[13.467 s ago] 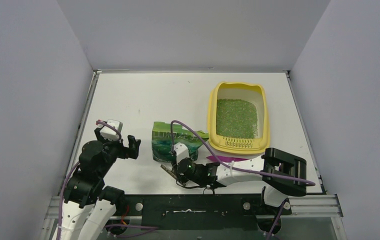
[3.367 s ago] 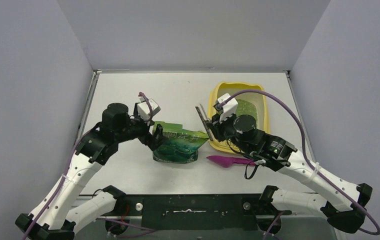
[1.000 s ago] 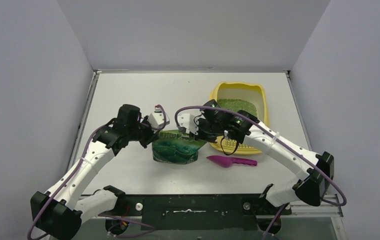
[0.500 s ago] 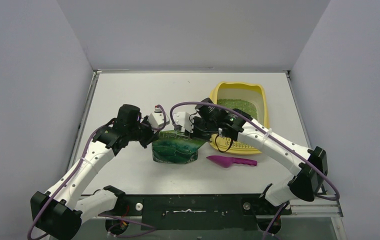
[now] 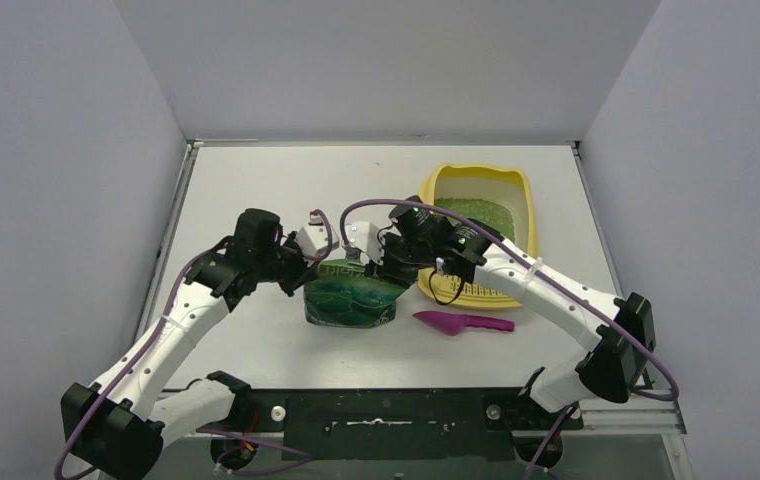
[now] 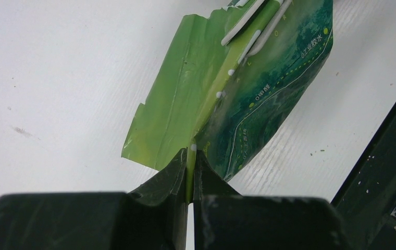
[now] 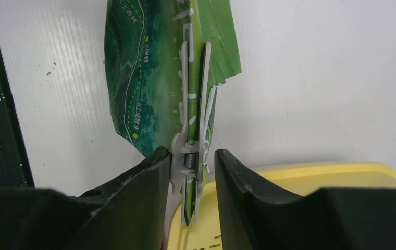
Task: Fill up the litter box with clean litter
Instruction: Clamp the cat litter bag at the center of the board.
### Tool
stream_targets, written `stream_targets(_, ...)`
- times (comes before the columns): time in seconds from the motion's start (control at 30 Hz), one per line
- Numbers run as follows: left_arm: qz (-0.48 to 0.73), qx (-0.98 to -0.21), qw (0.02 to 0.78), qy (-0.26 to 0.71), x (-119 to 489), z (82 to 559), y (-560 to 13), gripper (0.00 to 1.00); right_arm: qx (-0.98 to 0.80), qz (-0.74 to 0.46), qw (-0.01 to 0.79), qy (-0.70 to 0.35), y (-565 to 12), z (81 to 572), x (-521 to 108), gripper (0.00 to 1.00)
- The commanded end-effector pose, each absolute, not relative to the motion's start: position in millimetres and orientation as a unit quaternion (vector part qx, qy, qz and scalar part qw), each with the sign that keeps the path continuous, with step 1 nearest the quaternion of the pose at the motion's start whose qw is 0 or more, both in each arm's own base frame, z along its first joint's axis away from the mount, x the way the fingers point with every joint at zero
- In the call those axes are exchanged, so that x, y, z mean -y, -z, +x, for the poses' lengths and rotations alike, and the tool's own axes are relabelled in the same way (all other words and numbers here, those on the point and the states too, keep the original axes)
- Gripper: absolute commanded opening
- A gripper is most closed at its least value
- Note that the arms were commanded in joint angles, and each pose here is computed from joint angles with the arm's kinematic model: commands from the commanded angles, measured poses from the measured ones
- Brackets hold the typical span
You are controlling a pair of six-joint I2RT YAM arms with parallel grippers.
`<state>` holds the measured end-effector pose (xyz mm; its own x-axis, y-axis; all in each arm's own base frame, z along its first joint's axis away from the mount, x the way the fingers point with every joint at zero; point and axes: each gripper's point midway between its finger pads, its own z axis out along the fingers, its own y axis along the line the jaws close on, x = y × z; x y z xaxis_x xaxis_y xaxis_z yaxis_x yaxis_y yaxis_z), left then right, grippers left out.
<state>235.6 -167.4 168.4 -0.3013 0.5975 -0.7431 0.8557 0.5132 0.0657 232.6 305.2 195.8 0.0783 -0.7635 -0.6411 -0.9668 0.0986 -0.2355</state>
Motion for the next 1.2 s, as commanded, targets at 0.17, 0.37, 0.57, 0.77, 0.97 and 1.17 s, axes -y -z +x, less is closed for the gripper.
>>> stream_targets(0.17, 0.466, -0.765, 0.395, 0.205, 179, 234, -185, 0.00, -0.649, -0.631, 0.395, -0.155, -225, 241, -314, 0.47)
stream_targets(0.37, 0.465, -0.766, 0.393, 0.207, 180, 234, -184, 0.00, -0.649, -0.629, 0.401, -0.149, -226, 241, -310, 0.43)
stream_targets(0.57, 0.465, -0.766, 0.392, 0.209, 181, 235, -183, 0.00, -0.646, -0.631, 0.403, -0.151, -224, 237, -306, 0.59)
stream_targets(0.77, 0.465, -0.767, 0.390, 0.209, 181, 235, -183, 0.00, -0.626, -0.638, 0.426, -0.139, -223, 235, -298, 0.59)
stream_targets(0.97, 0.465, -0.767, 0.389, 0.210, 181, 235, -182, 0.00, -0.614, -0.644, 0.439, -0.123, -223, 240, -296, 0.56)
stream_targets(1.17, 0.464, -0.767, 0.389, 0.211, 181, 235, -182, 0.00, -0.614, -0.647, 0.436, -0.120, -219, 247, -303, 0.54)
